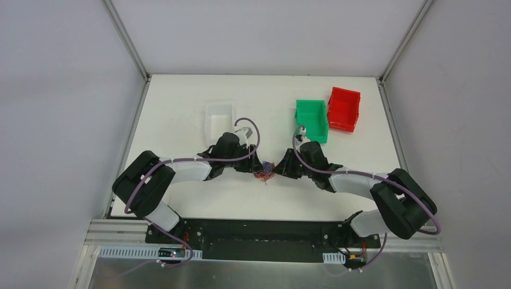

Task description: Untangle the cables

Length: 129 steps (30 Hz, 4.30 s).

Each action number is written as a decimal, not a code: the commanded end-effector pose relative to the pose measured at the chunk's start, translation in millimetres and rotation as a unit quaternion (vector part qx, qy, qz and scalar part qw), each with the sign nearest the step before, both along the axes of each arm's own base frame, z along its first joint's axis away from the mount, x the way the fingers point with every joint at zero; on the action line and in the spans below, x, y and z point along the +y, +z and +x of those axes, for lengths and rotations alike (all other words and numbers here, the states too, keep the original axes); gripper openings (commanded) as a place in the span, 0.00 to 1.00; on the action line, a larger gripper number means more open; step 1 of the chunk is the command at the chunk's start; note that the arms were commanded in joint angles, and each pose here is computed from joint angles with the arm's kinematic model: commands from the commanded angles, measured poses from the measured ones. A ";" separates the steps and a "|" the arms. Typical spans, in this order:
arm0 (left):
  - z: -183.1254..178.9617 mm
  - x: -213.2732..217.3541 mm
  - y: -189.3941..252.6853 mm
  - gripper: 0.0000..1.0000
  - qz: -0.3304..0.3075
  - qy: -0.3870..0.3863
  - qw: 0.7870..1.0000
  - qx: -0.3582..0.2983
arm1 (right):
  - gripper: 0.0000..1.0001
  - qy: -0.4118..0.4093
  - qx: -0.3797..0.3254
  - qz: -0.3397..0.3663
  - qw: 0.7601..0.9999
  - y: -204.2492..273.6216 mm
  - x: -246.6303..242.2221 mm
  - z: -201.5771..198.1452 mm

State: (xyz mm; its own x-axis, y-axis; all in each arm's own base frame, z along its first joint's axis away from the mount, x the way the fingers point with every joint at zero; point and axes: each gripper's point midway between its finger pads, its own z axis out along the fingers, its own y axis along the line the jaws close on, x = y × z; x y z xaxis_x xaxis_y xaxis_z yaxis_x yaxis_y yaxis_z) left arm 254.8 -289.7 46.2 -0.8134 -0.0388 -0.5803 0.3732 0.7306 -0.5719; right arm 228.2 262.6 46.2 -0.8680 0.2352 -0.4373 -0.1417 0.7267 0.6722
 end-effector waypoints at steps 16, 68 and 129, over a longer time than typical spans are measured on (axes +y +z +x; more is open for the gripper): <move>6.9 11.4 4.0 0.00 0.020 0.039 0.999 -0.018 | 0.00 -0.217 -0.048 -0.082 0.972 13.2 -87.0 20.2; -12.4 62.7 18.6 0.00 0.046 0.083 0.992 -0.086 | 0.63 0.117 -0.123 -0.036 0.985 60.6 55.7 -2.9; -8.7 67.5 10.8 0.00 0.065 0.104 0.990 -0.069 | 0.55 0.100 -0.090 -0.201 0.970 17.5 72.2 9.2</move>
